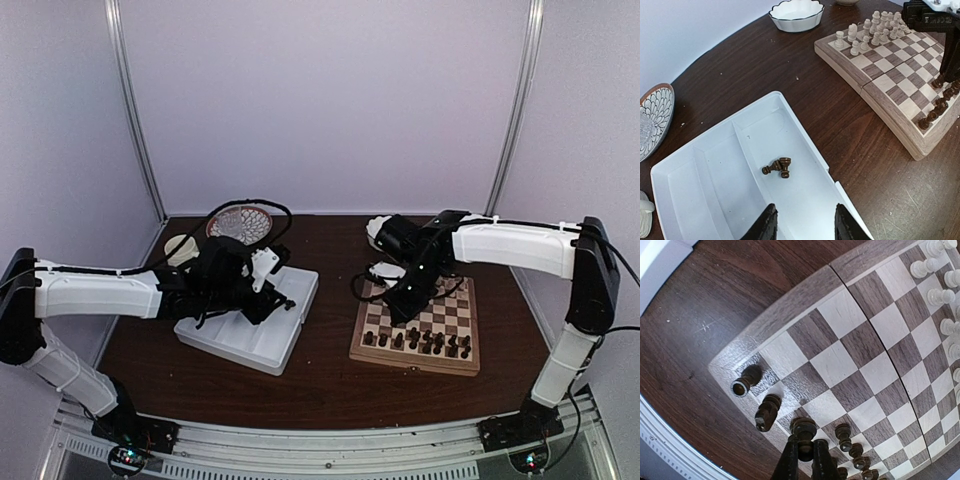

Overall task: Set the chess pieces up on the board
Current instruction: Place the pawn at f7.

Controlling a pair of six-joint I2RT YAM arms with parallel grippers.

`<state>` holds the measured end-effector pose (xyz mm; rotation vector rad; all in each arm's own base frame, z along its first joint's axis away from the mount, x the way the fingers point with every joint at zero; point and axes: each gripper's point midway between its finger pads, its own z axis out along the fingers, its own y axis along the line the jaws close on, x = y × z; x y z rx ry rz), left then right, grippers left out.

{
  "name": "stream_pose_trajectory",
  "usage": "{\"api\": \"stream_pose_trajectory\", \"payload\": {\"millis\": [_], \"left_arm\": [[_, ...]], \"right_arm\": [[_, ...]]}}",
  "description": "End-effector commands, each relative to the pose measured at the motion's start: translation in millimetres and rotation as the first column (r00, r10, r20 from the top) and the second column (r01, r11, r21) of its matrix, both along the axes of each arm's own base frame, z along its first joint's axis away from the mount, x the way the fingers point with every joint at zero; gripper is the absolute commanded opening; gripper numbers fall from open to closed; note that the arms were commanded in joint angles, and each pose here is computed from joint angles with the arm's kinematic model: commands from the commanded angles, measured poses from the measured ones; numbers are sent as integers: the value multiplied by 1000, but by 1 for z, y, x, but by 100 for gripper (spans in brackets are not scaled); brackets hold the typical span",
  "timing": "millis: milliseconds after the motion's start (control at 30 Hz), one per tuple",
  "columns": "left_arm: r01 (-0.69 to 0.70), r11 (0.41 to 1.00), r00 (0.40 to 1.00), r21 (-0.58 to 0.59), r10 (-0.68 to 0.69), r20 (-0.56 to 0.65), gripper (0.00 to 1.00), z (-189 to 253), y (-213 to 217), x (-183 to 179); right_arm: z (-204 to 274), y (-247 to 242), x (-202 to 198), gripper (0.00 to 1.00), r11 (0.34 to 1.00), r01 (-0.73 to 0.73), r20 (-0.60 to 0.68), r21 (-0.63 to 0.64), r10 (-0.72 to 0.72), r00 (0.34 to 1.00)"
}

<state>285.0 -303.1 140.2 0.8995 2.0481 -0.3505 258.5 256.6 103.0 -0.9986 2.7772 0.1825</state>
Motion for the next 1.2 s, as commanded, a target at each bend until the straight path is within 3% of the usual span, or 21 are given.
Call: {"api": "stream_pose_trajectory", "payload": {"millis": [0, 367, 1167], "left_arm": [[-18, 999, 1000, -38, 18, 17, 39, 8, -2, 6], [-18, 999, 1000, -31, 18, 8, 39, 7, -4, 7], [-8, 999, 1000, -34, 7, -23, 39, 4, -8, 5]], "right_arm": [[3, -10, 5, 0, 997, 3, 35, -76, -1, 999], [-15, -15, 5, 0, 987, -4, 19, -160, 7, 1000], [-33, -11, 8, 3, 985, 3, 1, -175, -3, 1000]]}}
